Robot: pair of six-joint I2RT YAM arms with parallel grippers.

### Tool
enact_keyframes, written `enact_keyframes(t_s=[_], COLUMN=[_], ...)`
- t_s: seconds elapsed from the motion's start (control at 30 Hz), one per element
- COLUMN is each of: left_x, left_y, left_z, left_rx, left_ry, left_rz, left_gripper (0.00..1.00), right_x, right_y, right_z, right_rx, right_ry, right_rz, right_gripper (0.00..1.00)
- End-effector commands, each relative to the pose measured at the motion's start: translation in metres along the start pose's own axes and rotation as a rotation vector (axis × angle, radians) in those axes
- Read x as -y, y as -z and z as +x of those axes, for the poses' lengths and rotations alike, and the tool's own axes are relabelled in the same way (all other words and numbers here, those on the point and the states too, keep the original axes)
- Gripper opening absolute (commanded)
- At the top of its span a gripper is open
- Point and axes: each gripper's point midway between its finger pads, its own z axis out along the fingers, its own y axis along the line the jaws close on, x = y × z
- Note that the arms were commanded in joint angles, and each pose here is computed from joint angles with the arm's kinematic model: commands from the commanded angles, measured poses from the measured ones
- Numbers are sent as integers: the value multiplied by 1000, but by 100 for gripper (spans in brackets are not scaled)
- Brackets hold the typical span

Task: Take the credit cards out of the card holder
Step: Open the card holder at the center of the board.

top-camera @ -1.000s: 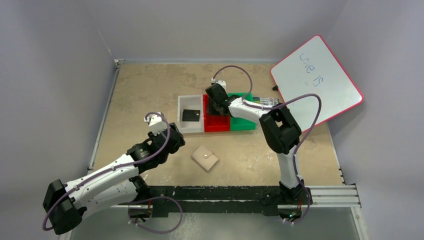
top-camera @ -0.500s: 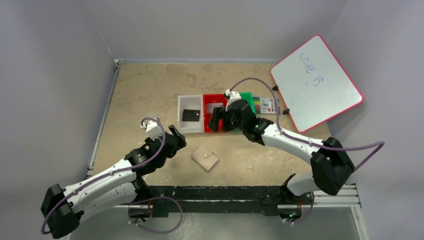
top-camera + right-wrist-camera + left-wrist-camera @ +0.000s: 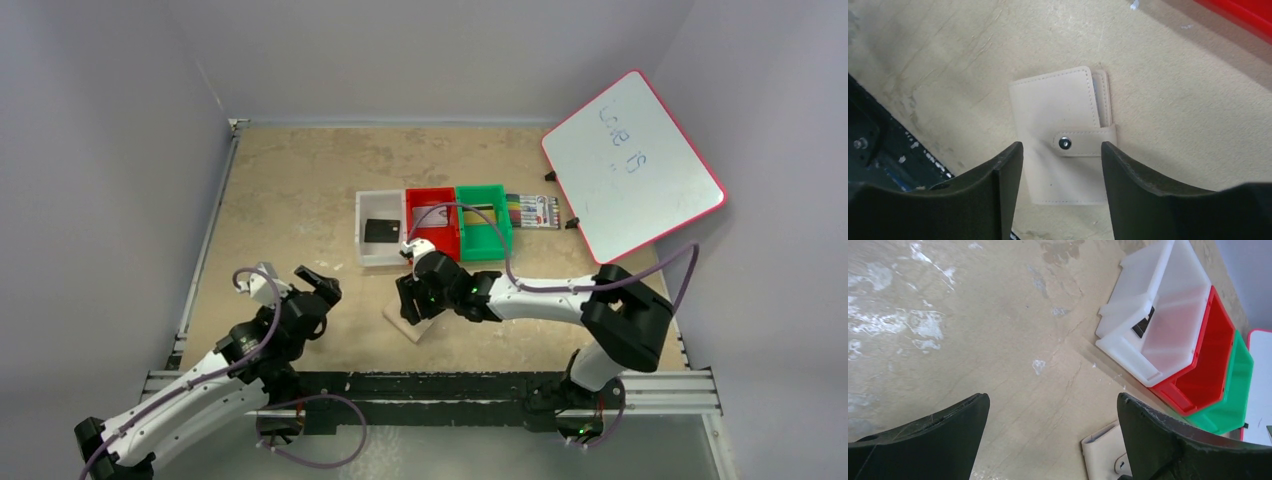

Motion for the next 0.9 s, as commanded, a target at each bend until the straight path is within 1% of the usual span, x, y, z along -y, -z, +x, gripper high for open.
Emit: enact_keyframes(t_s=[0.0,0.13,0.23,0.33,0.53,0.6,0.67,0.77,0.87], left_x=[1,1,5,7,16,16,18,20,20], left_y=[13,15,14,11,7,6,5,4,3], left_z=[-32,-32,-23,-13,4,5,7,9,13], left_rx=[88,79,38,1,-65,-69,-71,-74,-83], left_ry=[26,25,16,-19,-98,-104,-109,-99,-87], left_rz=[-31,-35,-17,-7,18,14,20,31,41], left_gripper=[100,100,99,98,99,100,100,100,99], right_x=[-3,2,8,5,-3,-2,0,-2,0], right_y=[-3,-12,-16,-14,-2,6,11,10,4], right_z=[-25,-25,-18,-14,-17,-22,-24,-17,-16], right_rx=[47,20,-7,-17,-10,4,21,8,-8], right_ry=[88,143,175,183,191,194,192,194,200], right_rz=[79,184,249,269,257,270,273,237,258], right_gripper=[59,48,44,47,58,63,65,65,56])
